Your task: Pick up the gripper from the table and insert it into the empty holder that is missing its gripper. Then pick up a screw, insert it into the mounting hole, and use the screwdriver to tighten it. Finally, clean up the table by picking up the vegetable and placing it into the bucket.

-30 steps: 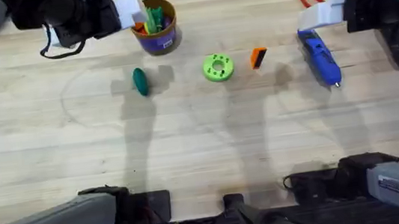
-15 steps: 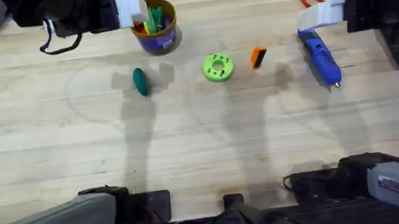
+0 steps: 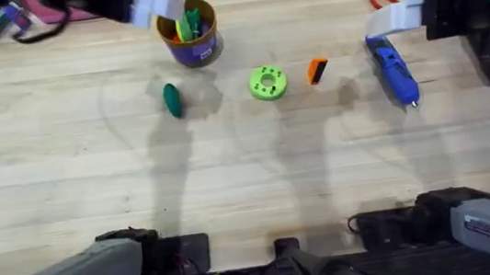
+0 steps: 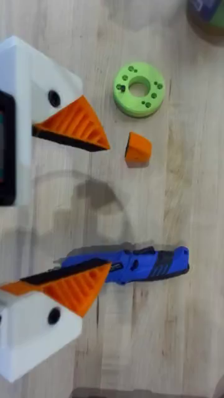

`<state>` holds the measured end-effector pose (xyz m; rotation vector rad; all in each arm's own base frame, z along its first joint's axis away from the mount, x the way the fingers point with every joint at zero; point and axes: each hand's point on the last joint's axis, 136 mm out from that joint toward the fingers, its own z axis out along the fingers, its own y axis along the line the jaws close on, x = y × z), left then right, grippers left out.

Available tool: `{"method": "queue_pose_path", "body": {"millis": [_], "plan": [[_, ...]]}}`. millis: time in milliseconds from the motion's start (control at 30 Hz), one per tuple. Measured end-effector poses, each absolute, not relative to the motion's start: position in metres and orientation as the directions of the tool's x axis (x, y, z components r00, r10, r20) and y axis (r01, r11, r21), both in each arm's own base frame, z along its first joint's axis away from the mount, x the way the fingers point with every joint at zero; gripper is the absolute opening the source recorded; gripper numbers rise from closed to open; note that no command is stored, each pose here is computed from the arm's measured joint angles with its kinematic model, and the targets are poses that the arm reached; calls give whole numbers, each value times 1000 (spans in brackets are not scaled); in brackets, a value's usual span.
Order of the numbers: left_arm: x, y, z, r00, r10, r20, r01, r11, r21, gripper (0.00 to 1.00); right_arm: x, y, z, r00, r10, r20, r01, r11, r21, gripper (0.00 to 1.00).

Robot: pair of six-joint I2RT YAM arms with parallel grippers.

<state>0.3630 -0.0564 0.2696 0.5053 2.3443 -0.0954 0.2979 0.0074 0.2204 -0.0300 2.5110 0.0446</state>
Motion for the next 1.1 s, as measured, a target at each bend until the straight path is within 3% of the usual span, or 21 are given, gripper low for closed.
{"method": "queue_pose_path", "body": {"millis": [200,500,833,967,1100], "plan": [[337,-54,323,-553,340,-761,381,915,132,985,298,7,220,-808,-11,-589,-32,999,25,994],[285,-50,334,-567,346,-747,385,914,131,985,298,7,220,-808,-11,-589,-32,999,25,994],[199,-45,379,-406,332,-852,366,913,182,985,298,7,220,-808,-11,-590,-32,999,25,993],[189,-46,368,-351,330,-876,361,911,198,985,298,7,220,-808,-11,-589,-32,999,25,994],[200,-48,343,-290,325,-900,354,910,215,985,298,7,220,-808,-11,-589,-32,999,25,994]]}}
